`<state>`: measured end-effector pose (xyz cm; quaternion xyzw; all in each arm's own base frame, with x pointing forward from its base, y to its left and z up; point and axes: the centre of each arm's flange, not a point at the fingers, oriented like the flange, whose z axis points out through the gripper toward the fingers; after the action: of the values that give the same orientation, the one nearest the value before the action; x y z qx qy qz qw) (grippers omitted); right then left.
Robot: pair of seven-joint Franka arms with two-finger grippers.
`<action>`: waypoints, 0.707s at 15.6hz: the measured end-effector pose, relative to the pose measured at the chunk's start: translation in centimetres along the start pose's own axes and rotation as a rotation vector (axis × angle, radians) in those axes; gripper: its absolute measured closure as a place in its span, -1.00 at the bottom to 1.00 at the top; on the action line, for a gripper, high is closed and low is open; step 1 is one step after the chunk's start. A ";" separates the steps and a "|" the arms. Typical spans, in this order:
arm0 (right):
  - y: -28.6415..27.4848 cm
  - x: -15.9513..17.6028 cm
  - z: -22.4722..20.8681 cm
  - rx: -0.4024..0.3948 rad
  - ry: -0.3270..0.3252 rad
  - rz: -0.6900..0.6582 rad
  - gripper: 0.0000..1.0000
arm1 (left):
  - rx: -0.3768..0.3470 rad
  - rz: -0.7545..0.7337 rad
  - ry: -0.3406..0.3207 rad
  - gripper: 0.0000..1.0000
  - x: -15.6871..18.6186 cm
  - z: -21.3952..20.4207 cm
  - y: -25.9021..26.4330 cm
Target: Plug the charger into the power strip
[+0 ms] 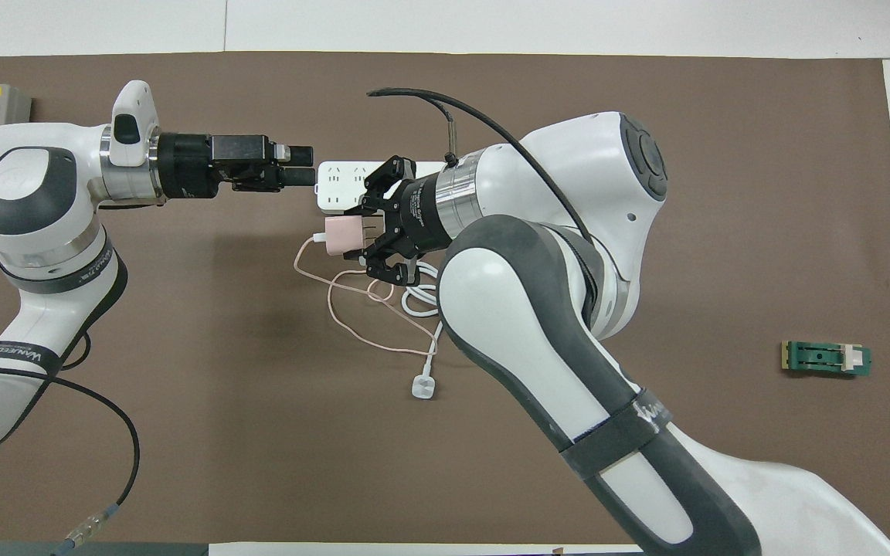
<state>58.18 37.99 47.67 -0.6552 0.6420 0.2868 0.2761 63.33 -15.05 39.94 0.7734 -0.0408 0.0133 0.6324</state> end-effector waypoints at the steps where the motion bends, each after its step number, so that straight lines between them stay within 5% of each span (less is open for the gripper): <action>1: 0.0 0.1 0.2 -0.012 0.002 0.001 0.04 | -0.005 -0.005 -0.001 -1.00 -0.5 -0.1 0.1; 11: -2.3 0.0 0.7 -0.038 -0.010 -0.006 0.04 | -0.042 -0.058 -0.001 -1.00 -5.6 -0.9 0.8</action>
<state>60.50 38.57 47.16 -0.6610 0.6330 0.3013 0.2675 57.66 -14.11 40.47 0.7608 -0.0188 -0.0061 0.6487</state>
